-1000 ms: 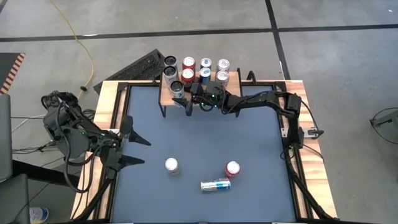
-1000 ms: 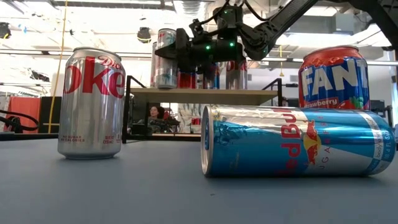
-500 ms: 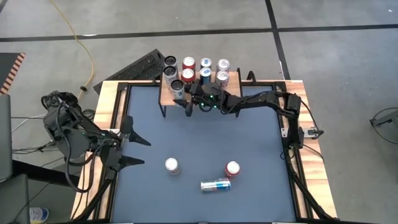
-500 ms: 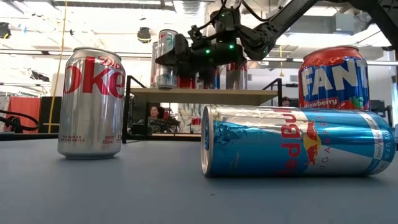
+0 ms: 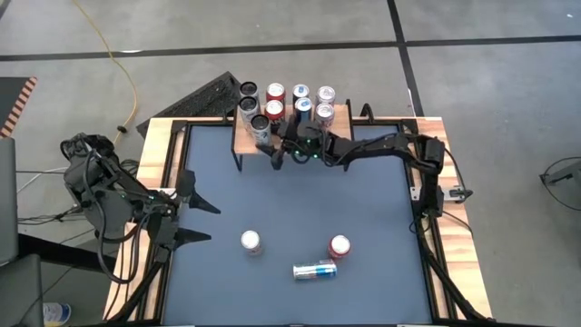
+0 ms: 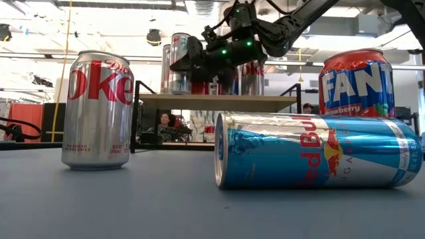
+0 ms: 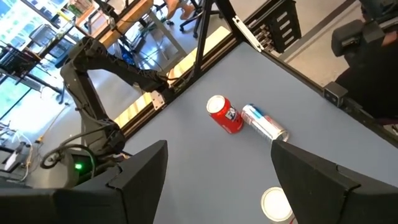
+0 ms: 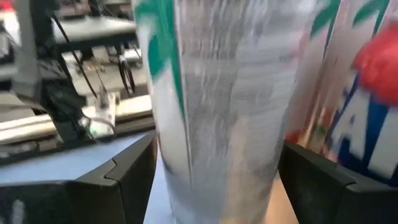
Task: Place canned beverage on shelf
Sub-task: Put the black soda can on the shelf, then adjust the black soda can
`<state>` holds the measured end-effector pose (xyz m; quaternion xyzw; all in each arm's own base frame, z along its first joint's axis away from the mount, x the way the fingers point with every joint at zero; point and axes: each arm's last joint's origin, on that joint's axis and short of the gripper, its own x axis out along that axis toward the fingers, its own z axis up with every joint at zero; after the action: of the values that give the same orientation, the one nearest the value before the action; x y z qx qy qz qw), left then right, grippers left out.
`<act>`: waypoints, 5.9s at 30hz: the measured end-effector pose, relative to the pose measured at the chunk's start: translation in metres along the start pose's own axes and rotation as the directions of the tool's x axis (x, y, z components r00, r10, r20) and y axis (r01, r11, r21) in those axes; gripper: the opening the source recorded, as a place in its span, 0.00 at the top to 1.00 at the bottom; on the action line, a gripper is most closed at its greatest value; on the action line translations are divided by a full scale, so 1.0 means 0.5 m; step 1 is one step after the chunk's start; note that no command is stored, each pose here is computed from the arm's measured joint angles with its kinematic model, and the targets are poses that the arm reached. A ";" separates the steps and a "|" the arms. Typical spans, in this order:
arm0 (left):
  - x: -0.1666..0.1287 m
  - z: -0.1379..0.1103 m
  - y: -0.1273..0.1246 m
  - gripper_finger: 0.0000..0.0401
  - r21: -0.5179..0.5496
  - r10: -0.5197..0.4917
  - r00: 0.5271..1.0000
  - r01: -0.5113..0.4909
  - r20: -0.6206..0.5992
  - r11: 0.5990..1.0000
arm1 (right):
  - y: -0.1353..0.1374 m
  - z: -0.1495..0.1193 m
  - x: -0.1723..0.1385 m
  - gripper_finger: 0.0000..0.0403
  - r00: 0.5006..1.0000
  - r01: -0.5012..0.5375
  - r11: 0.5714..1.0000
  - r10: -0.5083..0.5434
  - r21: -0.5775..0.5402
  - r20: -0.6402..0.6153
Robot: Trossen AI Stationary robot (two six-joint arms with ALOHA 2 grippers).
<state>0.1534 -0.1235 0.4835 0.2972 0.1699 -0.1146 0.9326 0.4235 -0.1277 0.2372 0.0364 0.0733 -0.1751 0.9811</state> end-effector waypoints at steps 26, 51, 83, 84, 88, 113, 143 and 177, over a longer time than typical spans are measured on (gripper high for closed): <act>0.000 -0.002 -0.002 0.31 -0.008 -0.031 1.000 0.031 0.000 0.999 | 0.057 -0.003 -0.044 0.24 0.964 0.139 0.980 -0.167 -0.144 -0.205; 0.026 -0.021 -0.024 0.31 -0.021 0.002 0.998 -0.003 -0.069 1.000 | 0.066 0.097 -0.098 0.96 0.922 0.373 0.871 -0.387 -0.321 0.021; 0.026 -0.020 -0.023 0.31 -0.028 0.013 0.998 -0.015 -0.068 1.000 | 0.009 0.136 -0.080 1.00 0.964 0.246 0.923 -0.202 -0.296 0.172; 0.026 -0.020 -0.023 0.31 -0.029 0.018 0.998 -0.021 -0.068 0.999 | 0.016 0.141 -0.087 1.00 0.961 0.263 0.914 -0.220 -0.309 0.165; 0.024 -0.019 -0.023 0.31 -0.047 0.039 0.997 -0.042 -0.070 0.998 | 0.064 0.165 -0.132 1.00 0.931 0.365 0.866 -0.346 -0.343 0.118; 0.022 -0.018 -0.026 0.31 -0.018 0.032 0.997 -0.033 -0.063 0.999 | 0.056 0.101 -0.080 1.00 0.975 0.221 0.937 -0.209 -0.272 0.073; 0.022 -0.021 -0.026 0.31 -0.022 0.046 0.996 -0.048 -0.081 0.999 | 0.078 0.091 -0.074 1.00 0.975 0.224 0.915 -0.209 -0.336 0.082; 0.022 -0.021 -0.025 0.31 -0.025 0.054 0.995 -0.056 -0.082 0.998 | 0.032 0.103 -0.068 1.00 0.979 0.191 0.934 -0.159 -0.303 0.125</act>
<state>0.1569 -0.1286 0.4646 0.2934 0.2011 -0.0743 0.9317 0.4044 -0.1062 0.2942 -0.1352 0.0545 -0.2496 0.9573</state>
